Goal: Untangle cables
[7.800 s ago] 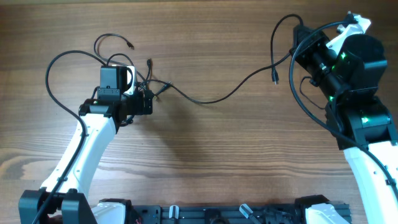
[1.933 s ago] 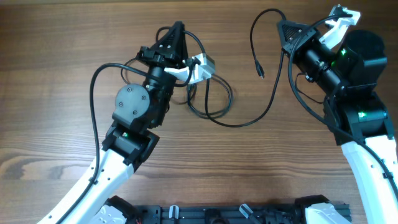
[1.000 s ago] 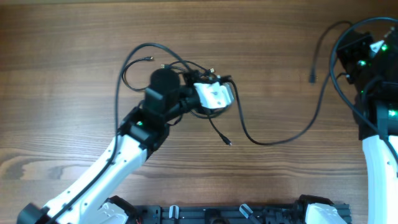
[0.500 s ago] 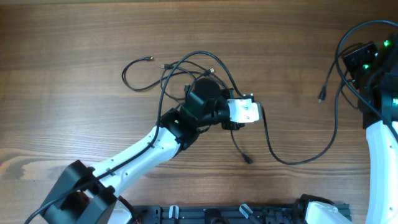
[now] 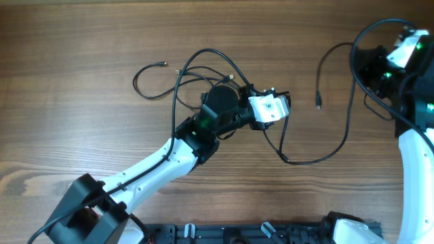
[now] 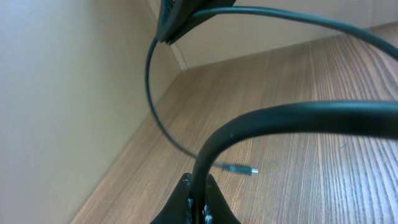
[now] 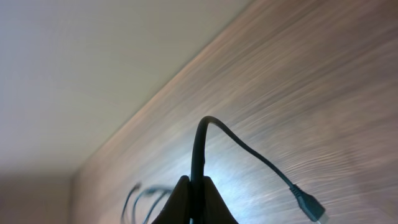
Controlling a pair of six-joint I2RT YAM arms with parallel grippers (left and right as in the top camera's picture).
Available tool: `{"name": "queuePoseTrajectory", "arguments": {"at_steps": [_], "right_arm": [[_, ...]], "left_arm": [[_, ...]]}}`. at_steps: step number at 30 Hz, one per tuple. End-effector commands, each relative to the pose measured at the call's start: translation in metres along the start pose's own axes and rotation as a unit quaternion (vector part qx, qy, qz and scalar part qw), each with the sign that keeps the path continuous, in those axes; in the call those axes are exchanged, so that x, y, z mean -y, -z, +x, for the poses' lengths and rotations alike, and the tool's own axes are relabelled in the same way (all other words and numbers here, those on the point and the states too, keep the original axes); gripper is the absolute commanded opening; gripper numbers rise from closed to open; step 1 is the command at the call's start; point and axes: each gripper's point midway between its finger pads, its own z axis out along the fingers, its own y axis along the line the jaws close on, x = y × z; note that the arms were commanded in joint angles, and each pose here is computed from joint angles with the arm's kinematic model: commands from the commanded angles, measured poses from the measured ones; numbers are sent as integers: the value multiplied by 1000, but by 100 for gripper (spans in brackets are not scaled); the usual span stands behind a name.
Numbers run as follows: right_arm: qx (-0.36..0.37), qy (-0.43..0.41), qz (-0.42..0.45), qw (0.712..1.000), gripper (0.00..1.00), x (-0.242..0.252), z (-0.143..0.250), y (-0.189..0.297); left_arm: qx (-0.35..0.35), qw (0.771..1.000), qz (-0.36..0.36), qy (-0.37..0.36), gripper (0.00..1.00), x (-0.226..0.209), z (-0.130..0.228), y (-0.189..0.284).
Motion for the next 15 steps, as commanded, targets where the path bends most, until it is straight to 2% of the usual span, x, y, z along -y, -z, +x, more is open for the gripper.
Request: {"name": "queuePoseTrajectory", "arguments": {"at_steps": [1, 4, 8, 14, 15], "right_arm": [[-86, 43, -106, 990, 4, -31, 27, -3], [-128, 56, -133, 981, 4, -38, 46, -7], [-165, 87, -177, 966, 4, -60, 69, -6], [-203, 127, -204, 949, 4, -86, 103, -9], [-204, 129, -203, 949, 4, -87, 105, -9]], "left_arm": [[-5, 1000, -12, 10, 4, -4, 1, -2], [-9, 1000, -21, 8, 4, -7, 3, -2], [-41, 995, -90, 8, 6, -31, 14, 1], [-41, 995, -94, 6, 6, -33, 13, 2], [-39, 995, -95, 5, 12, -33, 13, 2]]}}
